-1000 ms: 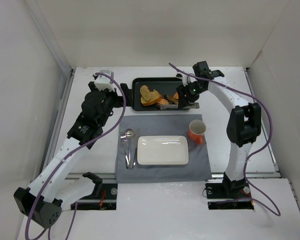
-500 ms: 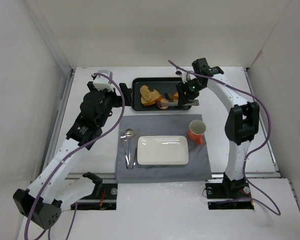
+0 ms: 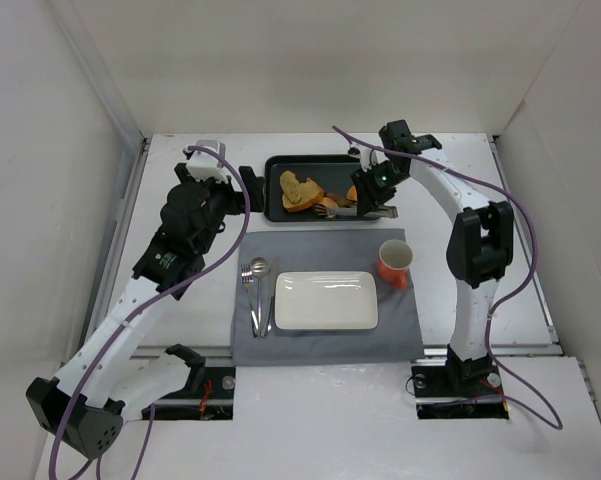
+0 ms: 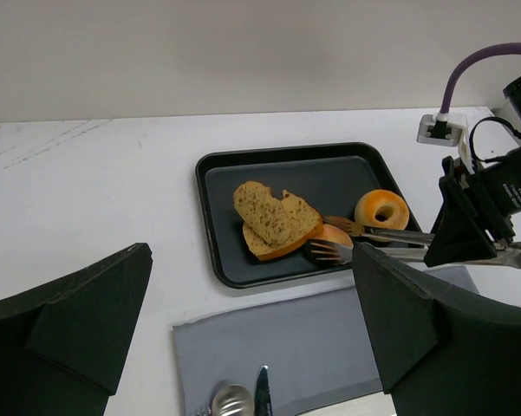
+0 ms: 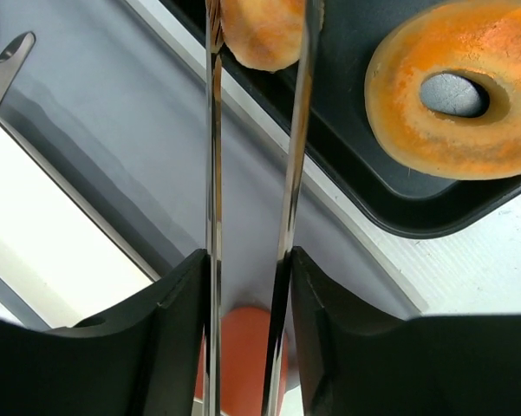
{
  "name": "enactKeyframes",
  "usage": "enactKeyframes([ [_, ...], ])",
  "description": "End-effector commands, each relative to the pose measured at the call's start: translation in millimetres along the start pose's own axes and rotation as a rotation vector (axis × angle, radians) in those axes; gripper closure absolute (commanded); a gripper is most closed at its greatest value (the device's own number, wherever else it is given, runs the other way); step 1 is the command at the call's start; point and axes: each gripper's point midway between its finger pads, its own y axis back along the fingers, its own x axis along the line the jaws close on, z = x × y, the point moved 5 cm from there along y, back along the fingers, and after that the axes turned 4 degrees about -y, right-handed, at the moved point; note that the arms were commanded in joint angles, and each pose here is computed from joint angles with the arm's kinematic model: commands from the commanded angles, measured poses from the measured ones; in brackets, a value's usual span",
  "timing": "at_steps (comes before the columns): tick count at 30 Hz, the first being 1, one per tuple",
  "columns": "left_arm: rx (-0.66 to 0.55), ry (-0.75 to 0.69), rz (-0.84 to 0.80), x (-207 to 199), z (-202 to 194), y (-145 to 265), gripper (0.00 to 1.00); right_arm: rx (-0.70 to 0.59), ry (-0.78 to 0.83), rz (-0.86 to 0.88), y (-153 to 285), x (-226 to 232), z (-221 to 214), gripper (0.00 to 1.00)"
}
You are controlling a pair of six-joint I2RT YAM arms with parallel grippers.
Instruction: Place the bread
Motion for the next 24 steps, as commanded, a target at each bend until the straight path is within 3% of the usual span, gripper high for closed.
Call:
enactKeyframes([
  [1,-0.094,0.021,-0.007,-2.2,26.0,6.6,0.00,-0.037,0.021,-0.009,11.0,6.1,12.1,0.58],
  [24,-0.103,0.024,-0.008,-1.9,28.5,9.1,0.00,-0.131,0.063,-0.101,54.6,17.1,24.2,0.62],
])
